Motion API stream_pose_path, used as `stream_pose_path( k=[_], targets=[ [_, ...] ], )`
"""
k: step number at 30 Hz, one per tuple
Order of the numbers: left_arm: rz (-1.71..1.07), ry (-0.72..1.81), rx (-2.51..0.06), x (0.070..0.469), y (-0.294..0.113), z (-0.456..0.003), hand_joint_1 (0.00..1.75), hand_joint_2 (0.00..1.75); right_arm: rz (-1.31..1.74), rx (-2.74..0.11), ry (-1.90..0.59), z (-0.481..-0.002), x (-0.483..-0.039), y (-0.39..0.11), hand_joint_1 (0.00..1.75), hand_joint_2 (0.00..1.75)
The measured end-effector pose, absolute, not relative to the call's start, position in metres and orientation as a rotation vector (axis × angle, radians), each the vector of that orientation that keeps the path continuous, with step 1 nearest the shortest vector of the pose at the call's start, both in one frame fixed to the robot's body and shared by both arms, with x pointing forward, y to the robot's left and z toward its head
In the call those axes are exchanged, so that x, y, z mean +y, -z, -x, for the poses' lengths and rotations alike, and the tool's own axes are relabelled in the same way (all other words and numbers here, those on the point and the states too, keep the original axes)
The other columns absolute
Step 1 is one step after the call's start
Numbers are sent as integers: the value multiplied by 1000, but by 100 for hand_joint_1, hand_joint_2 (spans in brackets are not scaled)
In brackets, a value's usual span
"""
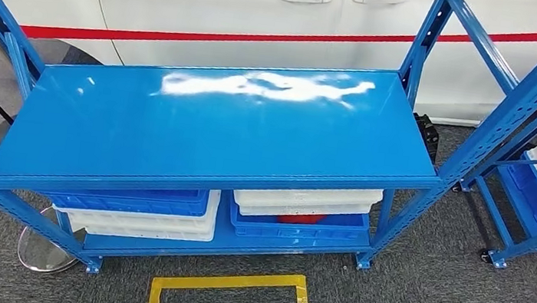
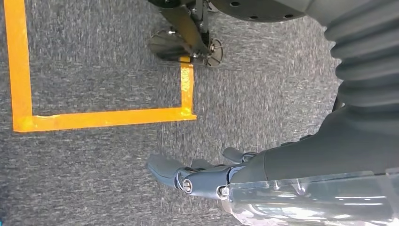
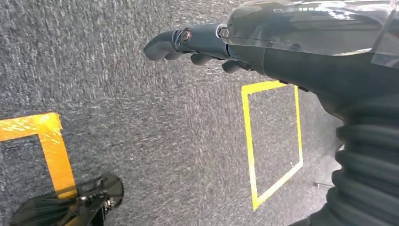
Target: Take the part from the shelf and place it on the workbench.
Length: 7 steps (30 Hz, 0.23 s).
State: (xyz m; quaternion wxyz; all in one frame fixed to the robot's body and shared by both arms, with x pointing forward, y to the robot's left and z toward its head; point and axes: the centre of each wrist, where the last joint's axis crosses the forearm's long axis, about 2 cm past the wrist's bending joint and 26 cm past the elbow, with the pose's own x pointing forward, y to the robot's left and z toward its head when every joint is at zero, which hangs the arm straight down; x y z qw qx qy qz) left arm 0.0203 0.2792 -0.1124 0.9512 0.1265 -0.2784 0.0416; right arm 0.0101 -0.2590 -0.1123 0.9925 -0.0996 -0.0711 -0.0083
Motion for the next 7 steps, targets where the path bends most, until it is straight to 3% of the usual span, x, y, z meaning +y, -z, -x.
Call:
stream_pose_path(
  k=[7],
  targets=[
    [-260, -79, -554, 279, 112, -20, 0, 175, 196, -132, 13, -10, -258, 112, 0, 175]
  ],
)
